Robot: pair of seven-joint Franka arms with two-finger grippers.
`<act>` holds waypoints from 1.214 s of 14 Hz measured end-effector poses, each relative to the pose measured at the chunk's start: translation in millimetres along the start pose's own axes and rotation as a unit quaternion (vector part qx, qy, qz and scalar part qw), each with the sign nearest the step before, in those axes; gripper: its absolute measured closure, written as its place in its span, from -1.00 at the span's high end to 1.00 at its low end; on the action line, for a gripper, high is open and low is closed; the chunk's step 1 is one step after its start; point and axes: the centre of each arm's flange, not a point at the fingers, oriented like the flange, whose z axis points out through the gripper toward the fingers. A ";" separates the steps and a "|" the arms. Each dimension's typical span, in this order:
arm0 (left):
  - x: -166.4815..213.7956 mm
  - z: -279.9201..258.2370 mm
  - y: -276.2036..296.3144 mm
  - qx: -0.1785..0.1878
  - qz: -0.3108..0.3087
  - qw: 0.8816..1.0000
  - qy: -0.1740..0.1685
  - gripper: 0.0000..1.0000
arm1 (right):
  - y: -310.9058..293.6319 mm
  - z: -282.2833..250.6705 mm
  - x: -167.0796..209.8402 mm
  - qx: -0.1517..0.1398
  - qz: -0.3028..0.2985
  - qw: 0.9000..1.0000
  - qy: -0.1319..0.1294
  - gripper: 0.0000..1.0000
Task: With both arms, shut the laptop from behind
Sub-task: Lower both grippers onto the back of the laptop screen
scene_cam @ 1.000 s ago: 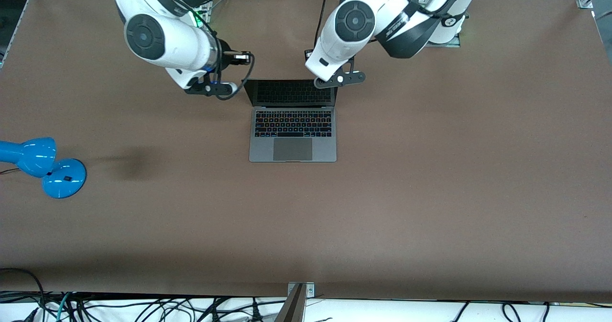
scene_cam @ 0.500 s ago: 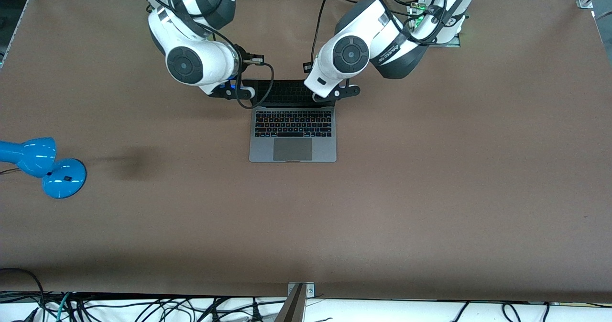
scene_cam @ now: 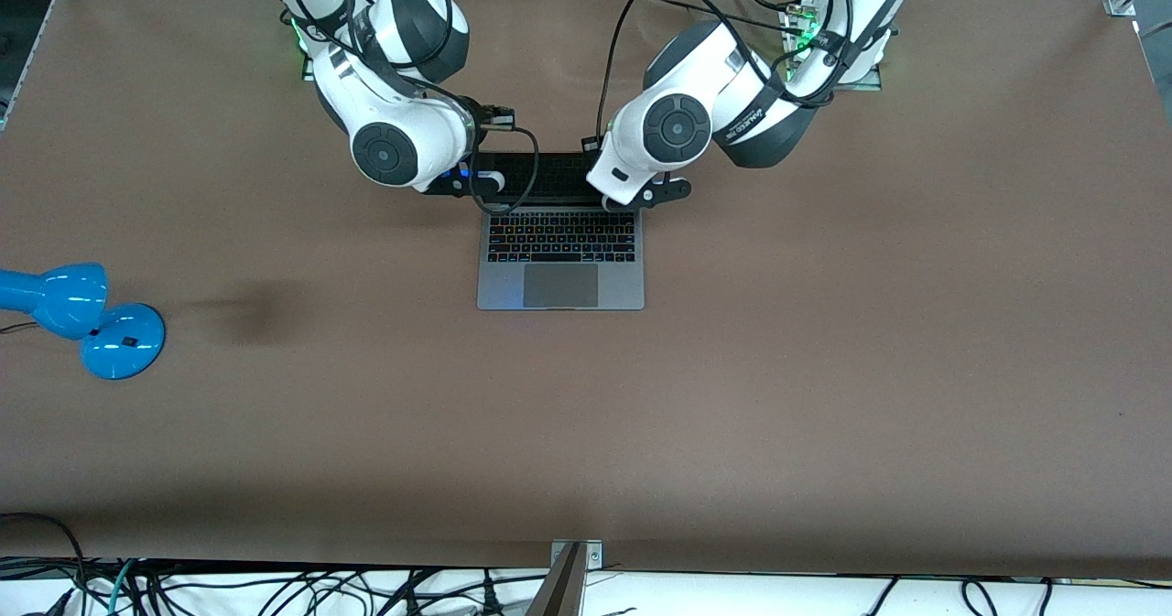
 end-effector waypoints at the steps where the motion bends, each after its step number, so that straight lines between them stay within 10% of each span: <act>1: 4.5 1.2 0.0 -0.004 -0.002 1.000 0.001 -0.98 | 1.8 0.3 2.9 0.003 -0.007 1.000 0.003 -0.96; 17: 56.7 -5.6 -7.8 -0.035 -0.013 0.999 0.011 -0.98 | 29.8 -26.6 50.2 0.054 -0.028 0.993 0.100 -0.96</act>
